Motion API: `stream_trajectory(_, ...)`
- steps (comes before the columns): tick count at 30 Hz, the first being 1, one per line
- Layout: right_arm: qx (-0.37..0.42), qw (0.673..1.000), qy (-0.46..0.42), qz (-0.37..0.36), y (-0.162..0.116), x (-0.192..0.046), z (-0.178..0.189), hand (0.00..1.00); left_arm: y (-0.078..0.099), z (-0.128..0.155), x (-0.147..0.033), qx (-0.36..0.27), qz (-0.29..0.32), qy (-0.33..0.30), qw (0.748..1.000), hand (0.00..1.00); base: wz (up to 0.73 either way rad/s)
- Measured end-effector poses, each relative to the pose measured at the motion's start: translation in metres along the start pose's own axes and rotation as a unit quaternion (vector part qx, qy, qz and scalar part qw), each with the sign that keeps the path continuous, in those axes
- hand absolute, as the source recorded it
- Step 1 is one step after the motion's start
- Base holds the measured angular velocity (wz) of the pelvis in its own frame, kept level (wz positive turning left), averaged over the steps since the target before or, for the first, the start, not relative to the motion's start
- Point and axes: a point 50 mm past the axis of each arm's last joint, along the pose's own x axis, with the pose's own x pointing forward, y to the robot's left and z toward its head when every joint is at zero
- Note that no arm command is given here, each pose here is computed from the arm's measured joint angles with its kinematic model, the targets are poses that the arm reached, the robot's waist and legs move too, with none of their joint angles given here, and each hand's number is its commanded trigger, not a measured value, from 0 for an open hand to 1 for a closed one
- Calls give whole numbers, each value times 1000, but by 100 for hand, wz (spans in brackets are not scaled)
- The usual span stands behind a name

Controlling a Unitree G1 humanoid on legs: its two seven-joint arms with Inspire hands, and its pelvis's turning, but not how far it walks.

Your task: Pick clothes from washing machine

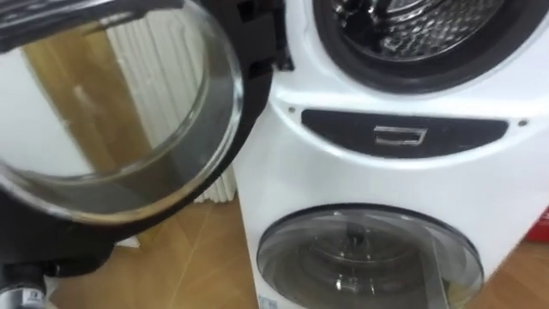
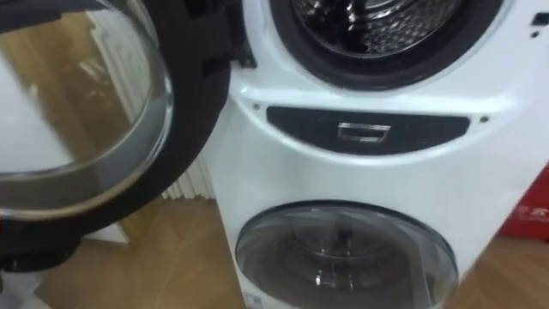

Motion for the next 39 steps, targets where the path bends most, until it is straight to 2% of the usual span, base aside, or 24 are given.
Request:
stream_trajectory(6, -19, 1000, -4, 20, 3, 2, 5, 0, -19, 16, -5, 66, -72, -44, 994, 0, 24)
stream_trajectory(7, -30, 999, -12, 25, 4, 4, 11, 0, -23, 26, -8, 69, -85, -68, 992, 0, -9)
stream_trajectory(9, -36, 999, -26, 28, 5, 6, 19, 0, -33, 33, -15, 70, -113, -100, 986, 0, 1)
stream_trajectory(11, -38, 998, -31, 30, 6, 7, 22, 0, -53, 42, -33, 85, -179, -140, 970, 0, 15)
stream_trajectory(15, -40, 998, -37, 30, 4, 11, 30, 0, -62, 44, -42, 114, -213, -162, 957, 0, -9)
stream_trajectory(18, -40, 998, -38, 31, 4, 11, 32, 0, -67, 48, -45, 111, -236, -173, 950, 0, -15)
stream_trajectory(21, -44, 998, -34, 38, 6, 11, 30, 0, -70, 63, -53, 94, -258, -214, 937, 0, -22)
stream_trajectory(25, -33, 998, -26, 40, 9, 11, 27, 0, -89, 73, -68, 61, -301, -248, 919, 0, -19)
stream_trajectory(39, -36, 998, -41, 15, 7, 12, 35, 0, -109, 76, -88, 45, -372, -263, 889, 0, -12)
